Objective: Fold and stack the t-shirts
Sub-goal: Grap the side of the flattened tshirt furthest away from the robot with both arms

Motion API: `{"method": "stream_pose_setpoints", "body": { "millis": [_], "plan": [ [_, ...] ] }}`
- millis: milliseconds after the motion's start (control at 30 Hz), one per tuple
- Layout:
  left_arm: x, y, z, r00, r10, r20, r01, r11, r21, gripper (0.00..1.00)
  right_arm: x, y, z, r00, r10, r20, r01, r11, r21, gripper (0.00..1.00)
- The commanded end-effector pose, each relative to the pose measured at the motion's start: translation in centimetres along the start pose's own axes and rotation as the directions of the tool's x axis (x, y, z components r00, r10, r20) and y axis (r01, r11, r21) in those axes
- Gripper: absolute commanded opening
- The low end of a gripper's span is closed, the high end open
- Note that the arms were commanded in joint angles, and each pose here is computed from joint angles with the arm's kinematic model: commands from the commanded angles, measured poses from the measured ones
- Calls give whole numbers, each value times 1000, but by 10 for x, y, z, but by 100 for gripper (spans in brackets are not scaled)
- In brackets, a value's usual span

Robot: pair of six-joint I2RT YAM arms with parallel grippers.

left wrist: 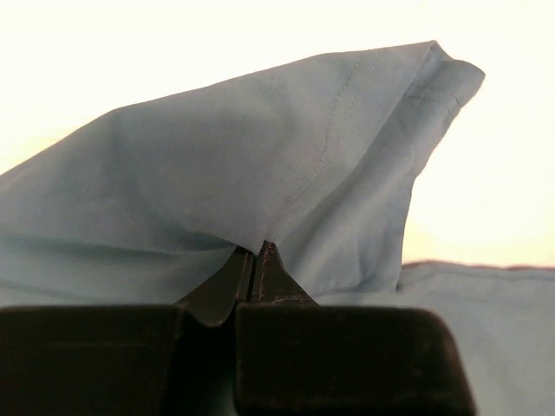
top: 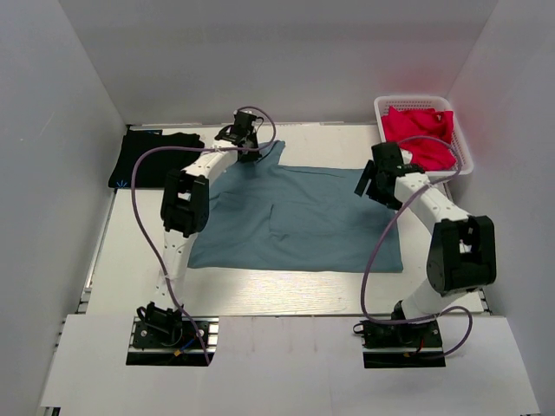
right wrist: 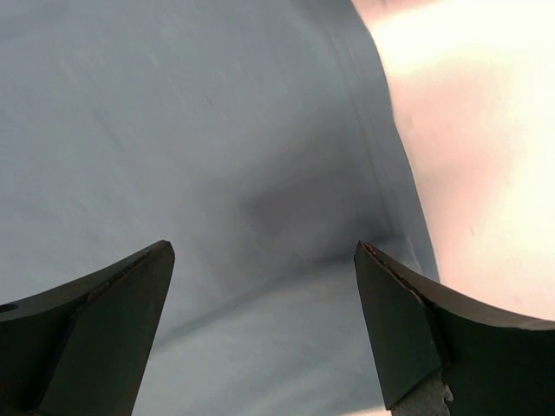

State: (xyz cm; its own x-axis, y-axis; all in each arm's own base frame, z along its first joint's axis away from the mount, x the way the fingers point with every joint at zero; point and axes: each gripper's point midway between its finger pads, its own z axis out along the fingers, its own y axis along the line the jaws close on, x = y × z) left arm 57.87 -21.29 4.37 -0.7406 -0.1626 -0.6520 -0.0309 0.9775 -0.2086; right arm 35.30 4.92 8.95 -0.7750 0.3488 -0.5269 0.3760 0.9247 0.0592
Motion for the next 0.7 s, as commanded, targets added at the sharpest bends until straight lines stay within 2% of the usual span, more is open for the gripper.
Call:
{"method": "stream_pose_setpoints", "body": {
  "millis": [0, 200, 367, 467, 667],
  "plan": [
    [-64, -4, -63, 989, 13, 145, -19, 999, 35, 0, -38, 14, -2, 995, 60, 76, -61, 998, 16, 90],
    [-70, 20, -88, 989, 24, 148, -26, 1000, 13, 0, -65, 37, 24, 986, 138, 93, -142, 989, 35, 90],
    [-62, 26, -109, 988, 49, 148, -58, 997, 56, 0, -84, 50, 49, 967, 227, 115, -239, 964, 112, 89],
    [-67, 31, -115, 986, 41, 164, -51, 997, 54, 0, -99, 61, 65, 956, 258, 140, -277, 951, 138, 88],
    [-51, 39, -121, 992, 9, 130, -17, 998, 61, 0, -117, 75, 87, 935, 314, 167, -342, 923, 178, 88]
  ]
}}
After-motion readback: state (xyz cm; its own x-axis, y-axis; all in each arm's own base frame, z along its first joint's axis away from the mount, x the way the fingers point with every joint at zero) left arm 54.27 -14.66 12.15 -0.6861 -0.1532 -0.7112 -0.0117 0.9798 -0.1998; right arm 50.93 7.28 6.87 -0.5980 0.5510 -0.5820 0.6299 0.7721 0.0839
